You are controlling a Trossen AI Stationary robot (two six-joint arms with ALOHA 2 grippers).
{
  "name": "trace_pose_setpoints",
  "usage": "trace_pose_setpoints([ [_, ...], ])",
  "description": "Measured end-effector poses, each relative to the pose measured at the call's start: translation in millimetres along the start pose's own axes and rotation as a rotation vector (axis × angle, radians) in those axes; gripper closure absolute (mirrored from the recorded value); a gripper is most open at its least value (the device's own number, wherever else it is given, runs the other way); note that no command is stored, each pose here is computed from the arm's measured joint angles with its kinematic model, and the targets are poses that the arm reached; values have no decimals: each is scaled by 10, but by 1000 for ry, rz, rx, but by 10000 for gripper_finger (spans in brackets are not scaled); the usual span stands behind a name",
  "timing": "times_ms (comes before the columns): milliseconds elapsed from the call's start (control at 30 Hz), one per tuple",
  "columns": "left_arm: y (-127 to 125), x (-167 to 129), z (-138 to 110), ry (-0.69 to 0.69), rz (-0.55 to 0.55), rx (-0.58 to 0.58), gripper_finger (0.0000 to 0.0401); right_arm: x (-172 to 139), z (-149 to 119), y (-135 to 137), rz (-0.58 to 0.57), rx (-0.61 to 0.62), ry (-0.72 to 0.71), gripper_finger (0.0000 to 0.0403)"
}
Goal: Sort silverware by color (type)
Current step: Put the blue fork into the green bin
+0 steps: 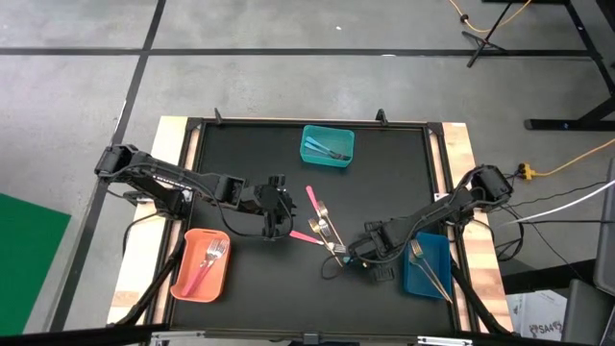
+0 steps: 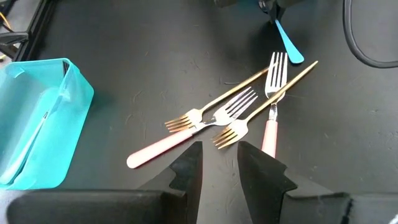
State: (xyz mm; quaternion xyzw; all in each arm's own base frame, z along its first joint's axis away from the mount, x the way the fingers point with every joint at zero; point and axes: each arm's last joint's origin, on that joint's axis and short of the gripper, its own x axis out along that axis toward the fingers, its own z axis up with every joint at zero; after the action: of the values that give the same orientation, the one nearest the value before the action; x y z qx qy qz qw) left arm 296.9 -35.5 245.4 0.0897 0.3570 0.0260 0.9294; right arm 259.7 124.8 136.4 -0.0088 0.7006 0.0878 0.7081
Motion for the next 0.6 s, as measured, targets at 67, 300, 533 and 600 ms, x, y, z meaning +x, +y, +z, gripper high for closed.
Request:
trace_pose_setpoints([
  [67, 0, 0, 0, 0, 0, 0, 306, -3, 2, 4, 10, -1, 2, 400],
  [300, 0, 0, 1, -1, 0, 0, 306, -150, 87, 47, 6, -67, 23, 401],
  [533, 2, 0, 9, -9, 3, -2, 306, -434, 237, 121, 7, -177, -10, 402],
  [600, 2, 0, 9, -9, 3, -2, 306, -531, 277, 138, -12, -206, -22, 402],
])
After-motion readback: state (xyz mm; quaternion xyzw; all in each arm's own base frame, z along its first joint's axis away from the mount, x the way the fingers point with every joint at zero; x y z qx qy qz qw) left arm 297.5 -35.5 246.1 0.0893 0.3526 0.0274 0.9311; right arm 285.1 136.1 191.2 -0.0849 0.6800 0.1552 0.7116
